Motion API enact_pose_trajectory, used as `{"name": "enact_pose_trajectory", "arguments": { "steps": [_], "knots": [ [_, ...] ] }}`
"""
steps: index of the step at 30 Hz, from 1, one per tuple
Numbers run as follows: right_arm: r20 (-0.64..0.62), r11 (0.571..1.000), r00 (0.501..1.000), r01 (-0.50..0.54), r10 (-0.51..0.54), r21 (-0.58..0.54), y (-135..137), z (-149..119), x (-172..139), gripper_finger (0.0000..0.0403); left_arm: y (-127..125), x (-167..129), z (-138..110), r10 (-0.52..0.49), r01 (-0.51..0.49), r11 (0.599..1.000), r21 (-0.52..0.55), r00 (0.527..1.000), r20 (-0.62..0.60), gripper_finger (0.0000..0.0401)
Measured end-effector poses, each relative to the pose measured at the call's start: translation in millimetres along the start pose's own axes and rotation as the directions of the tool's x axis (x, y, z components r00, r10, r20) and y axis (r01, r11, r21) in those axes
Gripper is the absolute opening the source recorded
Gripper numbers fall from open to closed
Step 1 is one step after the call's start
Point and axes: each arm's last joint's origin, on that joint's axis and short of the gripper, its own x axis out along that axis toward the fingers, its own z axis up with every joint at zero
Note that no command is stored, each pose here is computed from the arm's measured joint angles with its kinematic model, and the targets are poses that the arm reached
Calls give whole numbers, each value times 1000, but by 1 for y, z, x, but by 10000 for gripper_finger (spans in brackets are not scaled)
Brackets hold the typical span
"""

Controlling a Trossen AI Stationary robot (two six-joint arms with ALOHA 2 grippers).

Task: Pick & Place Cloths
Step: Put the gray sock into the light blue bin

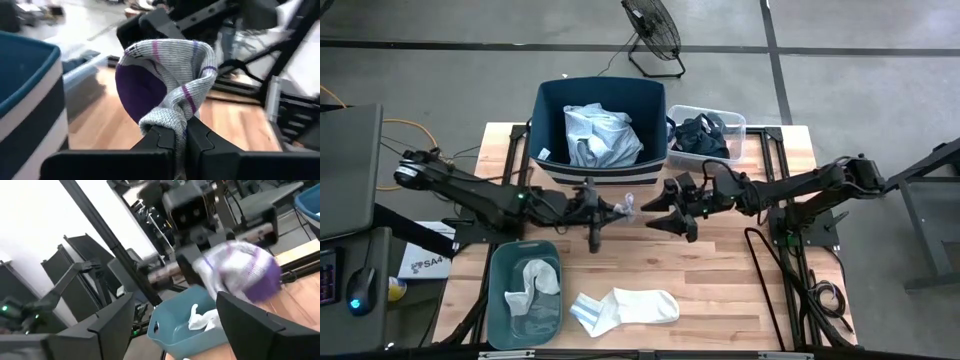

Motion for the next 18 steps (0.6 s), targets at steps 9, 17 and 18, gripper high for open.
{"name": "enact_pose_trajectory", "arguments": {
  "steps": [9, 17, 18],
  "knots": [
    [-80, 999, 996, 44, -42, 16, -1, -5, -3, 271, 11, -53, 2, -139, 128, 989, -68, 971, -194, 2],
    [-122, 996, 990, 81, -78, 23, -4, -10, -4, 270, 10, -96, -12, -213, 146, 970, -196, 897, -388, 2],
    [-124, 996, 989, 85, -82, 23, -4, -10, -4, 270, 8, -99, -14, -228, 150, 965, -215, 886, -405, 2]
  ]
}}
